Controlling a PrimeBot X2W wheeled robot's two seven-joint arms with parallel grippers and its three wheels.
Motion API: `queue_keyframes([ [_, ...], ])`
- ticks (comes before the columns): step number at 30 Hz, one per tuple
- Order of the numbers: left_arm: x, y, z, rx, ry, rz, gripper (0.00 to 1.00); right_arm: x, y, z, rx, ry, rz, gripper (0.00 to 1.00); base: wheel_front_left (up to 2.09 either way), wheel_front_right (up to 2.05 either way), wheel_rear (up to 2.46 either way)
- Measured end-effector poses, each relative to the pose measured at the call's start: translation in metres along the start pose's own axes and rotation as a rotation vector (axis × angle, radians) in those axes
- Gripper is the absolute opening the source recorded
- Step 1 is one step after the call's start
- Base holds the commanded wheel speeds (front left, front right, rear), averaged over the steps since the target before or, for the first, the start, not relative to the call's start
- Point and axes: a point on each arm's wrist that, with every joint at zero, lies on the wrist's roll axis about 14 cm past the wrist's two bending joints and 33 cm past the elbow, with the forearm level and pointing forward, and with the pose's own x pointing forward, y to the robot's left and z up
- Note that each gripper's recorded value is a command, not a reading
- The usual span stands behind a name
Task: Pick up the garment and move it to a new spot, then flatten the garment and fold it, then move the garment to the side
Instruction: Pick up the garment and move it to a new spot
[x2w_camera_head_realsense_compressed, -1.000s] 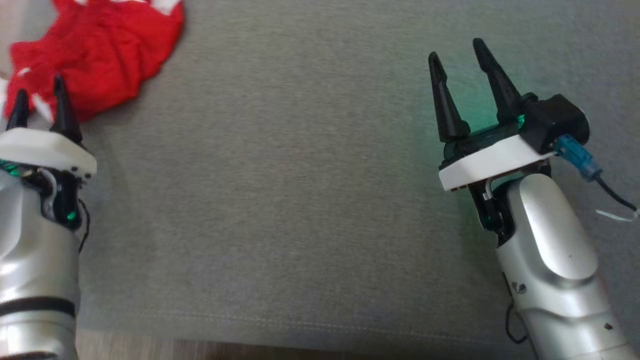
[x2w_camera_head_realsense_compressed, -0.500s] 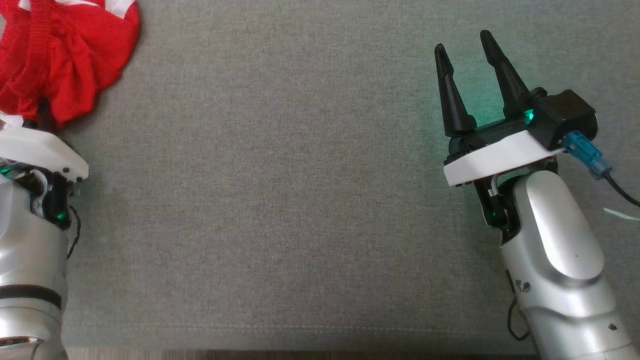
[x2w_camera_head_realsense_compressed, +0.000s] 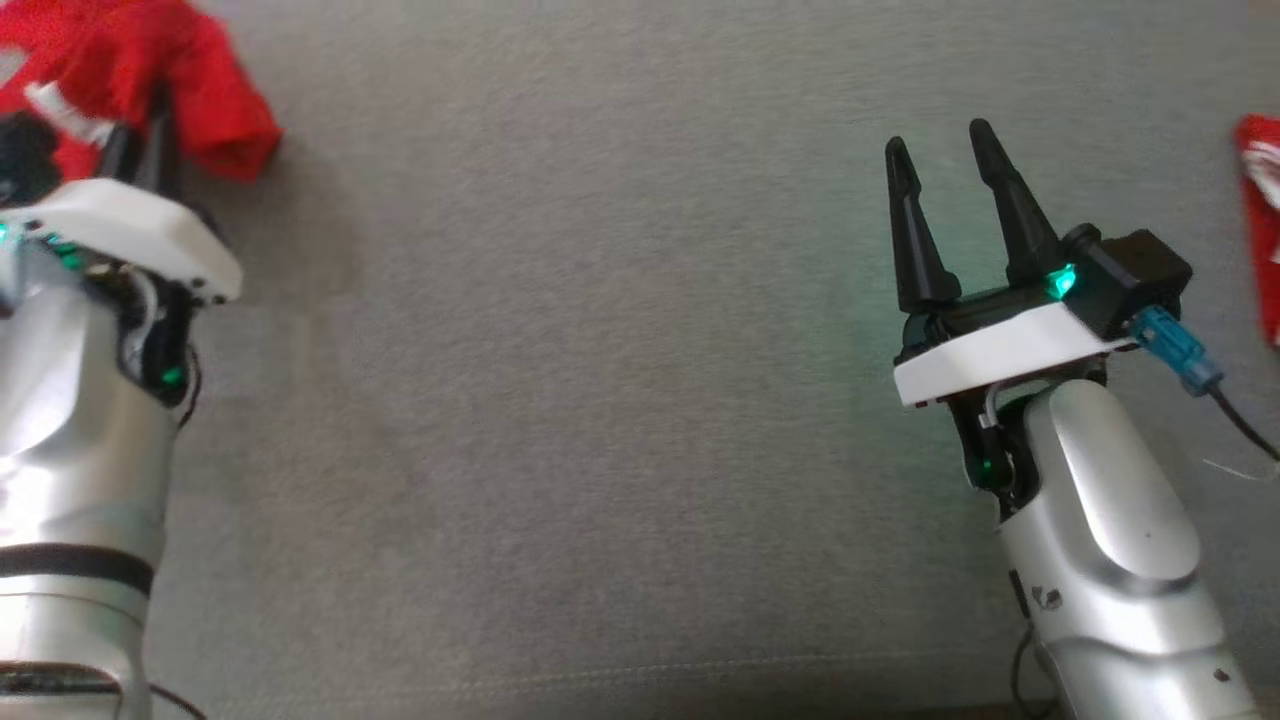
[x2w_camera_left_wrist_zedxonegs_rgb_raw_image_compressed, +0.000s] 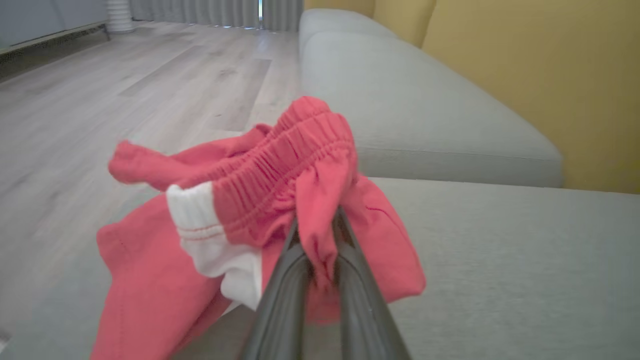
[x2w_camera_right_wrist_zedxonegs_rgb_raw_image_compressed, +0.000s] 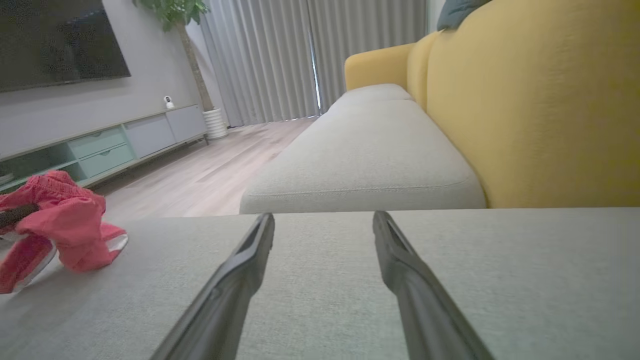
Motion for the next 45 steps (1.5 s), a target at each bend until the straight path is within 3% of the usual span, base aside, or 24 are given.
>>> queue_keyframes([
  [9,0.014,-0.142,0.012,-0.01,-0.051,-0.335,0.0,-0.039,-0.043,0.024,-0.014,-0.045,-0.132,1.0,0.0,0.0,0.0],
  [17,-0.016,-0.275,-0.017,-0.019,0.018,-0.651,0.0,-0.078,-0.078,0.029,-0.02,-0.047,-0.256,1.0,0.0,0.0,0.0],
  [21,-0.035,-0.315,-0.024,-0.041,0.035,-0.747,0.0,-0.089,-0.087,0.029,-0.017,-0.044,-0.292,1.0,0.0,0.0,0.0],
  [22,-0.038,-0.317,-0.026,-0.046,0.038,-0.751,0.22,-0.09,-0.088,0.03,-0.018,-0.045,-0.294,1.0,0.0,0.0,0.0],
  [23,-0.041,-0.317,-0.029,-0.046,0.042,-0.749,0.64,-0.091,-0.088,0.03,-0.017,-0.046,-0.295,1.0,0.0,0.0,0.0],
  [24,-0.044,-0.315,-0.033,-0.044,0.05,-0.743,1.0,-0.091,-0.088,0.031,-0.016,-0.048,-0.294,1.0,0.0,0.0,0.0],
  [31,-0.053,-0.272,-0.049,-0.063,0.069,-0.59,1.0,-0.079,-0.075,0.032,-0.001,-0.061,-0.255,1.0,0.0,0.0,0.0],
  [39,-0.07,-0.169,-0.04,-0.078,-0.01,-0.27,1.0,-0.069,-0.048,0.026,0.024,-0.054,-0.183,1.0,0.0,0.0,0.0],
  [45,-0.101,-0.116,-0.051,-0.085,0.0,-0.106,1.0,-0.064,-0.034,0.027,0.033,-0.055,-0.145,1.0,0.0,0.0,0.0],
])
